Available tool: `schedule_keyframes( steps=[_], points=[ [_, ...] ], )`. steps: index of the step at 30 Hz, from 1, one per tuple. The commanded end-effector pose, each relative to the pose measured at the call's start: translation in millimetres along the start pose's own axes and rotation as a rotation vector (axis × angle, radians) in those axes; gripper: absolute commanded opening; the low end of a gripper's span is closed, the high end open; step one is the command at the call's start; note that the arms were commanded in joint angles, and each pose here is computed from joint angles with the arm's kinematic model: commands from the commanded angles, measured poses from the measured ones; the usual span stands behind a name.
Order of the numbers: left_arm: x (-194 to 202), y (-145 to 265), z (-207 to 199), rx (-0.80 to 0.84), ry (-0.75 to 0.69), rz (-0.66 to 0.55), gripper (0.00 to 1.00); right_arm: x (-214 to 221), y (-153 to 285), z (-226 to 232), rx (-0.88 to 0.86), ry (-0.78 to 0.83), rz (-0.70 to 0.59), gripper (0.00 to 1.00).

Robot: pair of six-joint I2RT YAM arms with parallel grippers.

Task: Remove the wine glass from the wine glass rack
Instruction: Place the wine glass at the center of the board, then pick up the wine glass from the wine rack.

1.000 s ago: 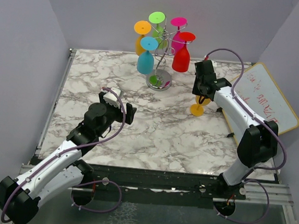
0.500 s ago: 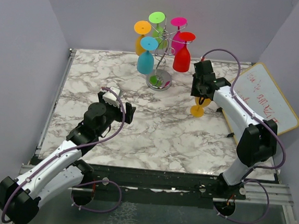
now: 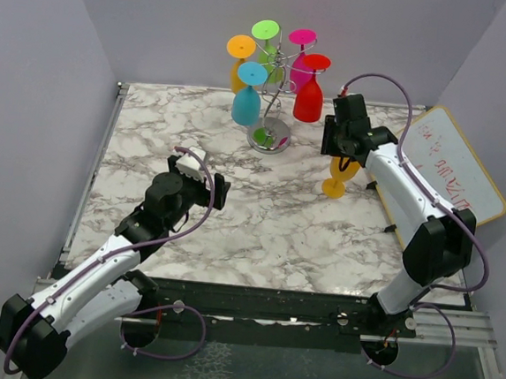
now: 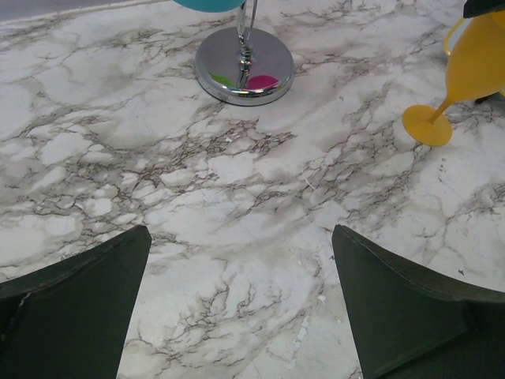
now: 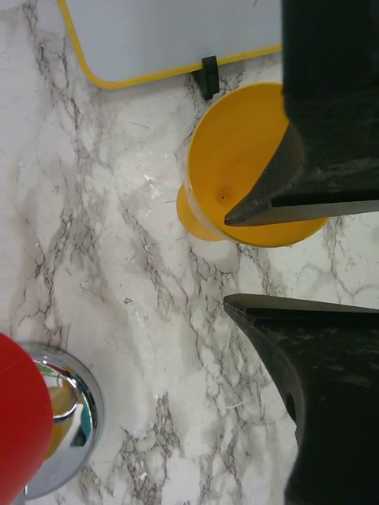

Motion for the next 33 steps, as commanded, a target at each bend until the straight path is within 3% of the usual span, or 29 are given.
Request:
schedule_keyframes(
  steps=[1, 9, 16, 22, 28, 33],
  points=[
    [-3.7, -1.1, 1.7, -0.008, 0.005, -0.006, 0.99, -23.5, 26.7, 10.0, -0.073, -0.043, -0.064, 0.49],
    [-6.1, -5.4, 2.7, -0.013, -0.011, 0.002, 0.99, -62.7, 51.3, 23.5, -0.147, -0.163, -0.237, 0.6],
    [-9.8, -5.7, -0.5, 0.025, -0.023, 0.023, 0.99, -95.2, 74.6, 17.9, -0.107, -0.24, -0.423, 0.65],
    [-7.9, -4.0, -1.3, 0.024, 0.002, 0.023, 0.99, -118.0, 95.4, 25.3, -0.208, -0.21, -0.556, 0.71],
    [-0.2, -2.5, 0.5, -0.004, 0.019, 0.075, 0.99, -147.0, 101.0, 35.6, -0.177, -0.239, -0.573, 0.74],
    [5.8, 4.2, 3.6, -0.031, 0.019, 0.07, 0.99, -165.3, 88.4, 55.6, -0.27, -0.266, -0.52, 0.77]
  ],
)
Point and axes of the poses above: each gripper's point midway between its finger pads, its own y axis back along the fingers, its own z axis along the line the jaws close on, x = y × z, the point moved 7 cm from there along y, back along the fingers, and after that the axes turned 13 degrees about -y, right-handed, at the moved point
